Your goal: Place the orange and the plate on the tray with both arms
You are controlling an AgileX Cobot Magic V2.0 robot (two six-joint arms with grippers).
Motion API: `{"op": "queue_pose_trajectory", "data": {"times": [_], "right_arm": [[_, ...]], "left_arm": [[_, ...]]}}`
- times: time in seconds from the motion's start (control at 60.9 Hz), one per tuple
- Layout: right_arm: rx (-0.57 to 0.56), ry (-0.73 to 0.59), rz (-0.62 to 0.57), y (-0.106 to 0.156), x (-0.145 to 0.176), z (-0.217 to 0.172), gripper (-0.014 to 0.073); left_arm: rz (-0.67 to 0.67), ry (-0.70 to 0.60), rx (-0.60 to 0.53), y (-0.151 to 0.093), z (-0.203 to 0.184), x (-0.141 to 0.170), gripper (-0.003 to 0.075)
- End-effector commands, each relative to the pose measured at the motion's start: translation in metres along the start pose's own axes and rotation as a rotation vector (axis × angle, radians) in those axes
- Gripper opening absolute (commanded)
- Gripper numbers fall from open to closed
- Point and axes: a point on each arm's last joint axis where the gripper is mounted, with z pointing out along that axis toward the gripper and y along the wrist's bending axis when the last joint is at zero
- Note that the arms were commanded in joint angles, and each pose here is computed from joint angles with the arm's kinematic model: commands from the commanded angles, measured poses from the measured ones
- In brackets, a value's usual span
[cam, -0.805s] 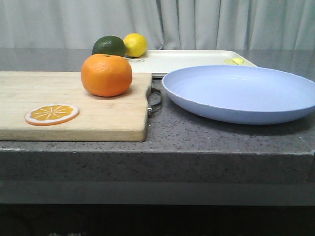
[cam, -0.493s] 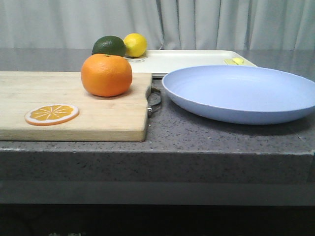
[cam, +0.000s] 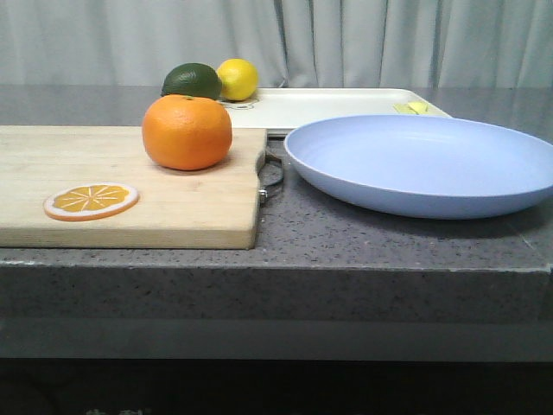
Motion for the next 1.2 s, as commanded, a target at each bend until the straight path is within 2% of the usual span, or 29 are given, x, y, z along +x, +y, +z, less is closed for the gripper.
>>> {"op": "queue_pose_trajectory", "data": {"times": [0.0, 0.328, 0.591, 0.673, 0.805, 0.887, 1.018, 1.084, 1.182], "right_arm": [[0.009, -0.097, -0.005, -0.001, -0.009, -0.002, -0.0061], [0.01, -0.106, -0.005, -0.001, -0.01, -0.002, -0.0061], [0.019, -0.204, -0.005, -0.002, -0.019, -0.004, -0.0061], [0.023, -0.244, -0.005, -0.002, -0.022, -0.004, -0.0061], [0.031, -0.334, -0.002, -0.003, -0.033, -0.008, -0.0061], [0.031, -0.373, -0.001, -0.003, -0.048, -0.013, -0.0061], [0.026, -0.371, -0.002, -0.004, -0.084, -0.026, -0.0061], [0.02, -0.347, 0.001, -0.004, -0.106, -0.029, -0.0061], [0.011, -0.306, 0.026, -0.005, -0.139, -0.024, -0.0061]], "left_arm": [[-0.018, -0.1, 0.008, 0.0, -0.002, -0.007, -0.0018], [-0.018, -0.101, 0.008, 0.0, -0.002, -0.008, -0.0018], [-0.018, -0.13, 0.01, -0.001, -0.002, -0.01, -0.0018], [-0.018, -0.186, 0.013, -0.001, -0.003, -0.015, -0.0018], [-0.018, -0.383, 0.025, -0.002, -0.008, -0.033, -0.0018], [-0.018, -0.444, 0.031, -0.003, -0.013, -0.048, -0.0018], [-0.005, -0.448, 0.035, -0.007, -0.019, -0.079, -0.0018], [0.016, -0.413, 0.032, -0.01, -0.018, -0.1, -0.0018], [0.021, -0.283, 0.021, -0.013, -0.004, -0.125, -0.0018]]}}
